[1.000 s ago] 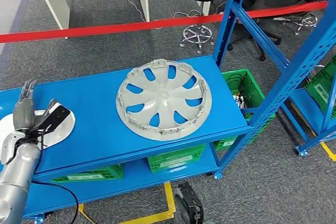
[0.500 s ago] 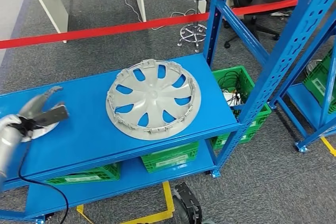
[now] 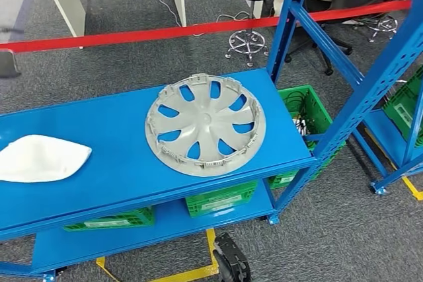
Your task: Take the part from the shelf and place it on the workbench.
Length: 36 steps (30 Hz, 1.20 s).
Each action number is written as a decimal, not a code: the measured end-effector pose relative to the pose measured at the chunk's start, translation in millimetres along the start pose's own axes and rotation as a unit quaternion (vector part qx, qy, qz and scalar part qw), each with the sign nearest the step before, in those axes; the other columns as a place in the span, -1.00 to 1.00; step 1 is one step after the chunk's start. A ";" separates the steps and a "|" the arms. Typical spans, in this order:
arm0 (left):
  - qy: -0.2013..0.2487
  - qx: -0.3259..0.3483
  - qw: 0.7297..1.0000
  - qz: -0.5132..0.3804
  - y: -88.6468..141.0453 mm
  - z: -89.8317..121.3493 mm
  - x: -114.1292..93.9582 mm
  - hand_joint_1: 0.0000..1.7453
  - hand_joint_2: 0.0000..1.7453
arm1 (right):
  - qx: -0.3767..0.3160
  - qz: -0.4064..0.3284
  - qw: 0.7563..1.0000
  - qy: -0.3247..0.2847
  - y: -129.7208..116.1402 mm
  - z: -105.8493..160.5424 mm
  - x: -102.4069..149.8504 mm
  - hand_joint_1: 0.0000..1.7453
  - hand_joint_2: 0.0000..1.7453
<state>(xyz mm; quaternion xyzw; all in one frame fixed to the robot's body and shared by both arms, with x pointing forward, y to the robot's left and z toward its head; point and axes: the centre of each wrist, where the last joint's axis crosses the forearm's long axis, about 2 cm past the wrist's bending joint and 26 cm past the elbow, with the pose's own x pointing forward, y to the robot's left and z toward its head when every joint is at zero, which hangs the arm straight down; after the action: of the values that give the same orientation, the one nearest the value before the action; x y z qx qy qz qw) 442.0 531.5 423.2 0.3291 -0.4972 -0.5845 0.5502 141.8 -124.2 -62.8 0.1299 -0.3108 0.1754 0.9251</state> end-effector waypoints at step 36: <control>-0.188 0.182 0.953 0.152 -349.1 41.0 84.2 -1.00 -1.00 | 0.000 0.006 1.000 0.030 0.1 2.7 -9.6 -1.00 -1.00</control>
<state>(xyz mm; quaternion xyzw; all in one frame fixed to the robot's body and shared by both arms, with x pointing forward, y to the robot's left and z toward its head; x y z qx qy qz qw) 278.5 423.8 119.3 0.2283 -0.7335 -0.4452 0.4600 133.1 -127.3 -66.6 0.1226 -0.2832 0.1847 0.9331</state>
